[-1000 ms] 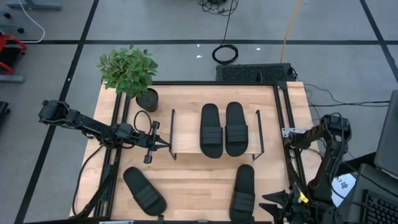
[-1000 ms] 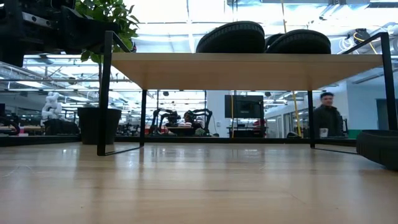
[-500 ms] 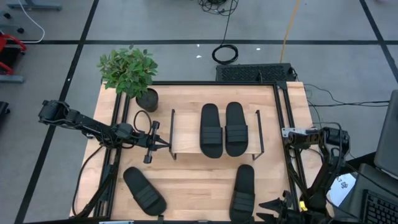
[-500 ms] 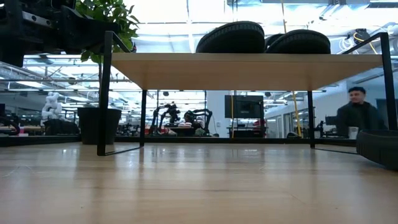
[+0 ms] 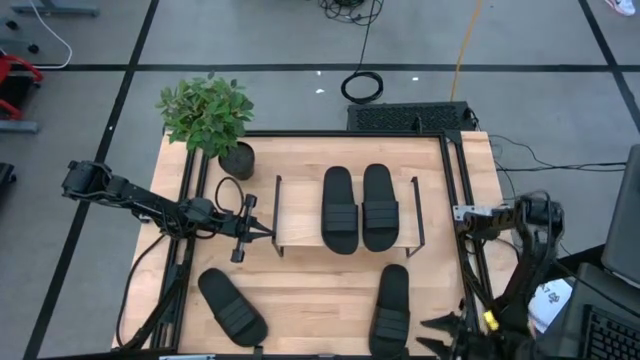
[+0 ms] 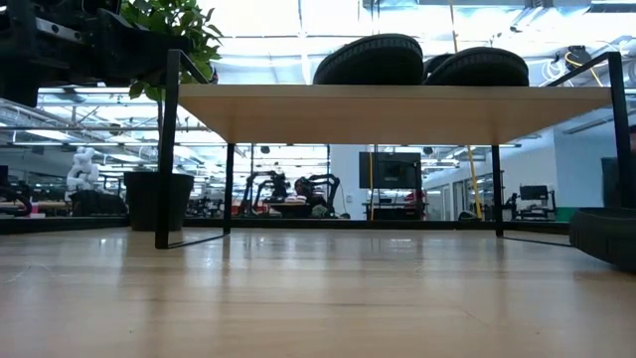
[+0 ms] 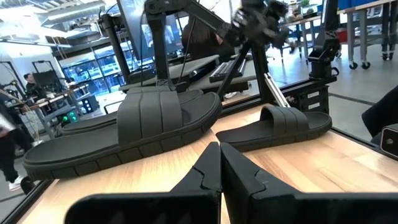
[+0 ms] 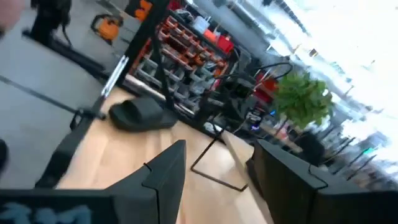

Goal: Pick and place slides into the shelf
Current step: Put the black slide under the shelf

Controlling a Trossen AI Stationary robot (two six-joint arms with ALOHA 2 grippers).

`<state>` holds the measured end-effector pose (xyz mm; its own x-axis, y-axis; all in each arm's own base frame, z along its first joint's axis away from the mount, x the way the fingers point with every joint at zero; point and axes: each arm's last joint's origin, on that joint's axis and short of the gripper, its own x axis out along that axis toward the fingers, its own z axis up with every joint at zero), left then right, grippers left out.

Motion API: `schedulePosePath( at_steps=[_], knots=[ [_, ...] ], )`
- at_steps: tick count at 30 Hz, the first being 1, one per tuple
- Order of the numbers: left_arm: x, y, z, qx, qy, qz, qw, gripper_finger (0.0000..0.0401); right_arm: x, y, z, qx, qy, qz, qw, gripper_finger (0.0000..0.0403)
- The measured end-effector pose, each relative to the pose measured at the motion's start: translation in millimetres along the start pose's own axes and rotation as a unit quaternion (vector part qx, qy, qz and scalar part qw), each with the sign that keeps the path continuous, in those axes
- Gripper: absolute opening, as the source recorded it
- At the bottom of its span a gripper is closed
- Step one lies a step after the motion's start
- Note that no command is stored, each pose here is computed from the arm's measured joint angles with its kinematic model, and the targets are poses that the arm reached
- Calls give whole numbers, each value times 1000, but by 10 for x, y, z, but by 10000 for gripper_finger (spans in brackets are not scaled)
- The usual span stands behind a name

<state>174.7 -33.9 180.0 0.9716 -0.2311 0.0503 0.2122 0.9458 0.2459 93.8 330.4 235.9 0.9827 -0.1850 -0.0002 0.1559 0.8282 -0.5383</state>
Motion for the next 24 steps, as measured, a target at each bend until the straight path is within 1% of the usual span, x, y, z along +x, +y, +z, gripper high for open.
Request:
schedulePosePath(
  at_steps=[1, 2, 3, 4, 5, 6, 7, 9, 11, 12, 13, 15, 18, 21, 24],
  knots=[
    [0, 0, 0, 1, 0, 0, 1000, 3, -21, -101, 28, 15, 1, -2, 1000, 173],
    [0, -1, 3, 2, -1, 0, 1000, 3, -36, -183, 25, 10, -7, 11, 1000, 165],
    [0, -3, 4, 3, -2, -1, 1000, 3, -44, -255, -1, 26, 0, 0, 1000, 156],
    [0, -2, 6, 4, -3, -1, 1000, 3, -52, -275, -71, 18, -2, 2, 1000, 144],
    [0, -1, 8, 5, -4, 0, 1000, 3, -52, -389, -83, 20, -21, 32, 999, 131],
    [0, -1, 9, 9, -4, 0, 1000, 3, -69, -523, -111, 19, -19, 28, 999, 116],
    [0, -3, 11, 13, -5, -1, 1000, 3, -90, -614, -91, 34, -30, 42, 998, 99],
    [0, -3, 12, 17, -6, -2, 1000, 3, -118, -764, -153, 35, -61, 83, 994, 64],
    [2, -6, 17, 24, -8, -4, 1000, 3, -137, -912, -256, 27, -68, 93, 993, 26],
    [1, -8, 12, 24, -6, -5, 1000, 3, -144, -989, -264, 37, -84, 110, 990, 14],
    [1, -8, 13, 24, -6, -5, 1000, 3, -167, -1069, -295, 43, -93, 120, 988, 7],
    [1, -12, 15, 27, -7, -8, 1000, 3, -218, -1198, -368, 56, -100, 129, 985, 8],
    [3, -18, 13, 39, -8, -14, 999, 3, -267, -1348, -549, 59, -120, 157, 979, 4],
    [3, -22, 7, 45, -6, -17, 999, 3, -354, -1507, -672, 90, -168, 217, 957, 2],
    [4, -20, 7, 46, -6, -17, 999, 3, -368, -1633, -833, 140, -179, 247, 942, 1]
  ],
)
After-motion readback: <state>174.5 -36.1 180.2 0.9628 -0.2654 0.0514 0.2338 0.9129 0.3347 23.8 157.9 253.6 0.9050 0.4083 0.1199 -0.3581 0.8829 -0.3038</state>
